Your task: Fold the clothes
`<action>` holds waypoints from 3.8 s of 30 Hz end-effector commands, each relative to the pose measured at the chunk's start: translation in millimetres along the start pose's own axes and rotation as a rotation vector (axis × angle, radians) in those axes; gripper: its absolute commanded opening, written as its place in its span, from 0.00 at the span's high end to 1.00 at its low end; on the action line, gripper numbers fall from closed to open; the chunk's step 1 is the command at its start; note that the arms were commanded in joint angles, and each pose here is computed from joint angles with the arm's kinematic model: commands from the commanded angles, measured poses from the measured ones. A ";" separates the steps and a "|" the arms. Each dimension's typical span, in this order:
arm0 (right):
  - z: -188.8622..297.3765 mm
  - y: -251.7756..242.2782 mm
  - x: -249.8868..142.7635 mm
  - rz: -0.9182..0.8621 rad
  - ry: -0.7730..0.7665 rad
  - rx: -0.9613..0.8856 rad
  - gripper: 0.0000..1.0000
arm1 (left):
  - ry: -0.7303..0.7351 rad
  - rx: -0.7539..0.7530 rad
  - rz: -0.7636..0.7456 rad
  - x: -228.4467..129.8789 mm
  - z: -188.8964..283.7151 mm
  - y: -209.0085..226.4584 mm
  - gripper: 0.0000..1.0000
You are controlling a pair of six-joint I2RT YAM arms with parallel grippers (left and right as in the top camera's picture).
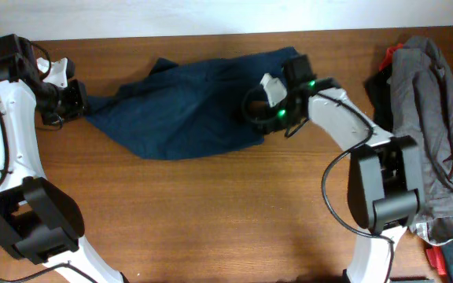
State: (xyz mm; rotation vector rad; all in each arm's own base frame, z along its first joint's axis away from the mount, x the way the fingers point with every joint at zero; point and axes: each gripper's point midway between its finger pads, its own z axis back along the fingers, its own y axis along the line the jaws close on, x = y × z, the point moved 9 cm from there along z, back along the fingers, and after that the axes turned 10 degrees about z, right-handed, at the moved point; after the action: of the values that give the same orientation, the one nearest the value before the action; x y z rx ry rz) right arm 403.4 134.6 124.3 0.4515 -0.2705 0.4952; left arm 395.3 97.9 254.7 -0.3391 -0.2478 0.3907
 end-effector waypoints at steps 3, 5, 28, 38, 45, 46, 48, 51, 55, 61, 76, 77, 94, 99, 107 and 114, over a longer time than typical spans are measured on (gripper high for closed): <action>-9.0 4.4 -20.7 -0.156 0.113 -0.013 0.37 | -0.065 -0.049 -0.037 0.2 24.7 -10.3 0.98; -9.4 4.5 -23.7 -0.218 0.130 -0.020 0.36 | -0.069 -0.050 -0.039 0.9 24.8 -10.4 0.98; -33.7 6.3 -21.6 -0.620 0.025 -0.080 0.40 | -0.079 -0.052 -0.045 2.5 24.7 -11.4 0.98; -11.6 10.6 -6.2 -0.349 -0.053 -0.073 0.96 | -0.075 -0.051 -0.044 1.3 25.8 -11.7 1.00; 108.1 39.6 -17.8 -0.252 -0.058 -0.156 0.96 | -0.061 -0.049 -0.038 -11.0 43.6 -16.9 1.00; 127.4 45.1 -22.1 -0.263 -0.061 -0.159 0.96 | -0.062 -0.049 -0.039 -13.2 46.8 -17.9 1.00; 160.9 54.3 -29.3 -0.278 -0.082 -0.169 0.96 | -0.069 -0.043 -0.041 -16.9 53.0 -19.2 1.00; 193.7 59.3 -33.0 -0.260 -0.147 -0.187 0.96 | -0.082 -0.045 -0.047 -18.5 57.8 -21.1 1.00; 200.0 49.3 -30.5 -0.277 -0.180 -0.203 0.96 | -0.091 -0.045 -0.051 -15.2 55.5 -20.8 1.00; 159.7 21.2 -14.6 -0.302 -0.129 -0.191 0.96 | -0.090 -0.043 -0.065 -7.4 41.9 -21.9 1.00; 64.0 -11.6 -4.8 -0.098 -0.005 0.082 0.56 | 0.078 0.041 -0.168 -20.2 -56.7 -46.5 1.00; 66.8 -9.6 -7.5 -0.096 0.008 0.085 0.55 | 0.067 0.050 -0.172 -18.6 -56.8 -46.4 1.00; 35.5 26.5 -53.5 -0.201 0.278 0.120 0.30 | 0.037 0.067 -0.175 -13.6 -56.2 -43.6 1.00; -1.7 43.8 -53.1 -0.253 0.223 0.101 0.24 | 0.036 0.066 -0.175 -13.4 -56.2 -43.7 0.99; -40.3 65.7 -49.2 -0.379 0.113 0.072 0.39 | 0.044 0.064 -0.173 -14.7 -56.2 -43.7 1.00; -35.6 88.4 -34.4 -0.163 0.055 0.180 0.94 | 0.062 0.068 -0.167 -17.5 -55.9 -42.7 0.99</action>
State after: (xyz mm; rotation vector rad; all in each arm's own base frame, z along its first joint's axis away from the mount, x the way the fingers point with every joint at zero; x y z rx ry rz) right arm 337.3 198.8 91.7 0.5642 -0.1108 0.2899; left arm 412.5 36.5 212.4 -0.2655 -0.1969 0.2304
